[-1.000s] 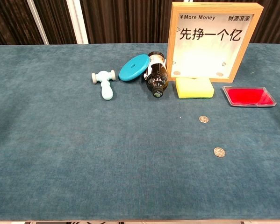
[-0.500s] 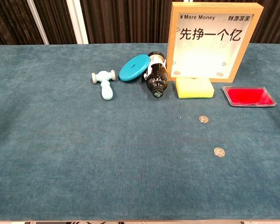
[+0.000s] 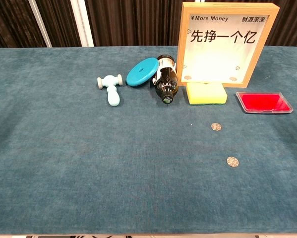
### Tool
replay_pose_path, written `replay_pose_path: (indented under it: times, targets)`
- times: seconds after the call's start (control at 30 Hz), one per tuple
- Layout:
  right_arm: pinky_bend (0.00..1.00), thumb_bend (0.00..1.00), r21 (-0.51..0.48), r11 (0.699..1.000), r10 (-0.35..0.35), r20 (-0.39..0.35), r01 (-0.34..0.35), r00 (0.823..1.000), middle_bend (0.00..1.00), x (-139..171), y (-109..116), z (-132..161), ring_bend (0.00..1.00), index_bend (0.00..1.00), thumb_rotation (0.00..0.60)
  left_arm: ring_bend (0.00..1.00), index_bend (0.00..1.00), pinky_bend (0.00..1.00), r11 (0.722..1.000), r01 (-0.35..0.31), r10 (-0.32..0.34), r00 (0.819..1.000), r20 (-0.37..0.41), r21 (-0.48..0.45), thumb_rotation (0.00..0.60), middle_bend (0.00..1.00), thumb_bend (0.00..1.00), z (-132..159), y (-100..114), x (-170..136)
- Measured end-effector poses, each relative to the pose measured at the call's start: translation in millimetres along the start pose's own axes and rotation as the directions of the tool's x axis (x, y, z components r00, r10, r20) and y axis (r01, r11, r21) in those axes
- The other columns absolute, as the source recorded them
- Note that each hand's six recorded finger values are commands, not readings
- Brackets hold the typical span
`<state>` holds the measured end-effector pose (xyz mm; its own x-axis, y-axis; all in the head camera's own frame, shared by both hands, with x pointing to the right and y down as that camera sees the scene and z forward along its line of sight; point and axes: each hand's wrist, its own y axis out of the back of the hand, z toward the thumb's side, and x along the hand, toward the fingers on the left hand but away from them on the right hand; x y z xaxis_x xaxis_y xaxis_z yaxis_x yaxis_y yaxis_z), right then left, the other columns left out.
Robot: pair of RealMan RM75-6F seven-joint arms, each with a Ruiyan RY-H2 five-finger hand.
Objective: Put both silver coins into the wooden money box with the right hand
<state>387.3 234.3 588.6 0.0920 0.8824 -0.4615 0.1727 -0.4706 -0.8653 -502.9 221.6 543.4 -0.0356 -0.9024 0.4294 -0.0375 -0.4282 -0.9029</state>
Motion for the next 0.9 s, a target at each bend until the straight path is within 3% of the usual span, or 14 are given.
replay_pose_path:
  times: [0.27,0.57,0.9]
  targets:
    - [0.0,0.41,0.041,0.991,0.129,-0.098,-0.126,0.987,0.0,-43,-31,31,0.0,0.15,0.6,0.0,0.06,0.0,1.0,0.007,-0.007,1.0,-0.006,-0.003,0.6,0.0,0.4,-1,-1,0]
    - [0.0,0.41,0.057,0.982,0.186,-0.123,-0.18,0.975,0.0,-101,-55,71,0.0,0.22,0.6,0.0,0.05,0.0,1.0,0.022,-0.022,1.0,-0.007,-0.006,0.6,0.0,0.4,-1,-2,1]
    - [0.0,0.45,0.041,0.975,0.223,-0.14,-0.219,0.965,0.0,-124,-92,107,0.0,0.28,0.6,0.0,0.05,0.0,0.999,0.035,-0.035,0.999,-0.013,-0.019,0.6,0.0,0.4,-2,-3,1]
